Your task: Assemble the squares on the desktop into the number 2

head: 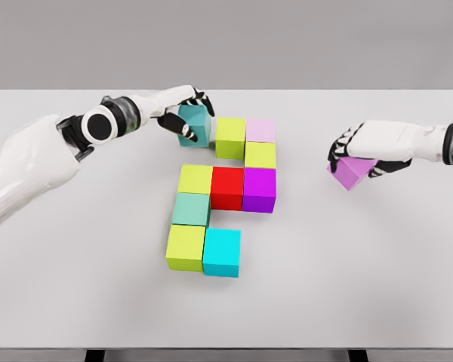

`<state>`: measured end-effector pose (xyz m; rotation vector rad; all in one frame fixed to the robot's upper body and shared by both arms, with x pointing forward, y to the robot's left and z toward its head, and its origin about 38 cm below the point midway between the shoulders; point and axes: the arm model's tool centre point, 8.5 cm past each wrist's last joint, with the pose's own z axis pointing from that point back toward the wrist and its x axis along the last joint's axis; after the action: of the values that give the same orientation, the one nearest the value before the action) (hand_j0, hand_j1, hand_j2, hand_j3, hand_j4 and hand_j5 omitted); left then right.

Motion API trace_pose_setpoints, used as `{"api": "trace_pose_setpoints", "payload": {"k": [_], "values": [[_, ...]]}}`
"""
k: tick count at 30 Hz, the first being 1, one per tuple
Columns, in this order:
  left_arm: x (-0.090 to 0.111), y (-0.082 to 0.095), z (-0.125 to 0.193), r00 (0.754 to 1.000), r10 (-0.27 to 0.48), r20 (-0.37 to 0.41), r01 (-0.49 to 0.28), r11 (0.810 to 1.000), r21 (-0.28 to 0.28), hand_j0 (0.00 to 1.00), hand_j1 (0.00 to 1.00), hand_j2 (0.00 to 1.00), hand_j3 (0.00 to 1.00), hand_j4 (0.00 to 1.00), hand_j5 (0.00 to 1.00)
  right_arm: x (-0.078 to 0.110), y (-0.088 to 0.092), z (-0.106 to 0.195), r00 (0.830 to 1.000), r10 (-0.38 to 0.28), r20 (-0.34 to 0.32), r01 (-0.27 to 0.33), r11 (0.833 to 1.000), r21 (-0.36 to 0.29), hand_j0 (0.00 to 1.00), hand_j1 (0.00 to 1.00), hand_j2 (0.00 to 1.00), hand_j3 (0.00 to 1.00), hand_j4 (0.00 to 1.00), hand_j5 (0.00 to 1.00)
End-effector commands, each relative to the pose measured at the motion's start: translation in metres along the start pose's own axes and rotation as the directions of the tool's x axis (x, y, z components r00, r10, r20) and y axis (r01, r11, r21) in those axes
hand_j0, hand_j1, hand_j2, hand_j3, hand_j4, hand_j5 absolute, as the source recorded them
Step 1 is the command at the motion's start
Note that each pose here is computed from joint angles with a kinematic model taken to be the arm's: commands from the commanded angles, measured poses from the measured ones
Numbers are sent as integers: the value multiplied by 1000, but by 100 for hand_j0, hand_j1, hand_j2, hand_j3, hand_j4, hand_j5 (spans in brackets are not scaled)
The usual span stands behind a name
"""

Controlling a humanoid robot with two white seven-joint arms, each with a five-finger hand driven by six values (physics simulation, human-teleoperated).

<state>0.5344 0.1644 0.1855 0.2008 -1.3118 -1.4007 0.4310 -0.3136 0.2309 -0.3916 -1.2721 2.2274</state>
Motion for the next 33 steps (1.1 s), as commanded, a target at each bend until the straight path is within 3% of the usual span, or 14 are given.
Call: {"api": "trace_pose_setpoints", "payload": {"k": [1, 7, 16, 21, 27, 33], "values": [[1, 0, -1, 1000, 1, 3, -1, 1000, 0, 60, 60, 60, 60, 60, 60, 15, -12, 5, 998, 52, 30, -52, 999, -14, 58, 58, 58, 58, 58, 58], [1, 1, 0, 1000, 0, 2, 0, 1000, 0, 68, 68, 68, 68, 68, 68, 42, -15, 6, 990, 109, 87, -108, 994, -13, 58, 58, 58, 58, 58, 58], [2, 0, -1, 1000, 2, 4, -2, 1000, 0, 74, 74, 74, 74, 74, 74, 70, -11, 1, 977, 139, 159, -139, 990, -14, 58, 58, 58, 58, 58, 58], [2, 0, -1, 1000, 2, 4, -2, 1000, -2, 77, 77, 77, 77, 77, 77, 73, -12, -1, 976, 141, 169, -140, 990, -18, 58, 58, 58, 58, 58, 58], [1, -1, 0, 1000, -1, 4, 1, 1000, -3, 89, 89, 89, 89, 89, 89, 81, -10, -12, 970, 139, 202, -138, 990, -18, 58, 58, 58, 58, 58, 58], [1, -1, 0, 1000, -1, 3, 1, 1000, -4, 92, 92, 92, 92, 92, 92, 96, -8, -32, 953, 143, 269, -146, 989, -6, 58, 58, 58, 58, 58, 58]]}}
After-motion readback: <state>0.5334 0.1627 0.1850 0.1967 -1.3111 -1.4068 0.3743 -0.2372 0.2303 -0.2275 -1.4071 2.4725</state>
